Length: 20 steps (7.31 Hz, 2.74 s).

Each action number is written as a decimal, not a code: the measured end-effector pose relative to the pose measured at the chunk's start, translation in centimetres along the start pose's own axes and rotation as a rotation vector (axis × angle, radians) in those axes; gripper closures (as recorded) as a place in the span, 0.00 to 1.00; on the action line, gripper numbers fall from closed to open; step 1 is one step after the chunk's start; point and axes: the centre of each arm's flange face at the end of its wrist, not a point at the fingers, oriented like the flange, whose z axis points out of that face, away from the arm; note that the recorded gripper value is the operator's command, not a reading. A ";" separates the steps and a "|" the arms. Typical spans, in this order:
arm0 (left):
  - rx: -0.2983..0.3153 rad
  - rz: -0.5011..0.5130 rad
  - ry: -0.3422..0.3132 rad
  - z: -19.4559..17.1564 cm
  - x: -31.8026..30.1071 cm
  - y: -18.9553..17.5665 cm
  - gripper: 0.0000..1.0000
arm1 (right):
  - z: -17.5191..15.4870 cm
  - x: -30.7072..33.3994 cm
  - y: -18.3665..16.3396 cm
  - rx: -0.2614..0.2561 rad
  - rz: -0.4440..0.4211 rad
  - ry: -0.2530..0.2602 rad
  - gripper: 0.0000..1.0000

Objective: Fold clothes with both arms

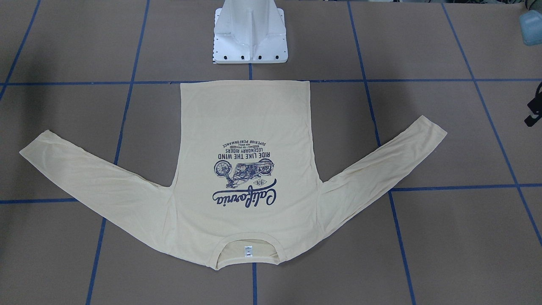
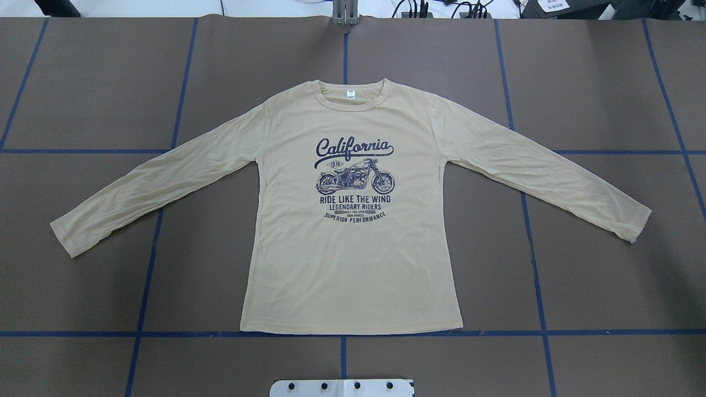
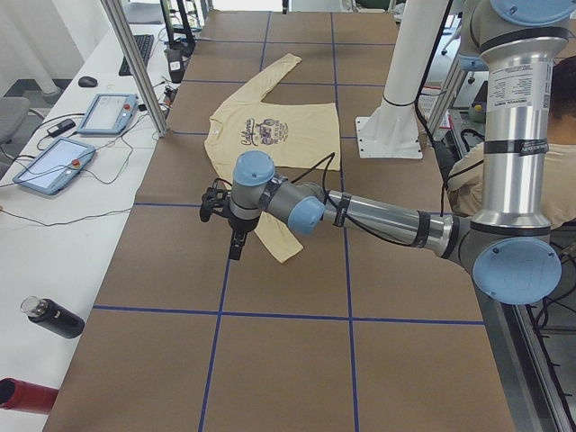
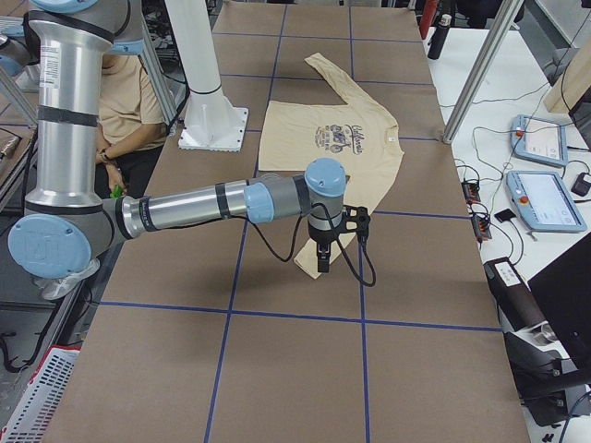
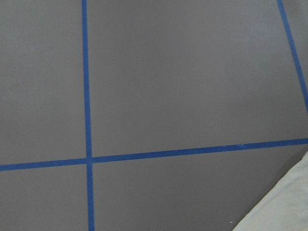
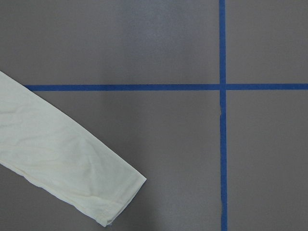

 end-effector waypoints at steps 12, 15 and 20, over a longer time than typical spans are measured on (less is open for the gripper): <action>-0.018 0.113 0.080 1.9 3.5 0.9 0.00 | 17.9 -2.8 -1.5 -0.088 0.010 -0.069 0.00; -0.025 0.107 0.078 2.3 3.1 1.0 0.00 | 19.1 -2.8 -1.1 -0.099 0.027 -0.059 0.07; -0.023 0.107 0.077 2.2 3.2 1.0 0.00 | 20.2 -2.4 -0.6 -0.121 0.035 -0.050 0.59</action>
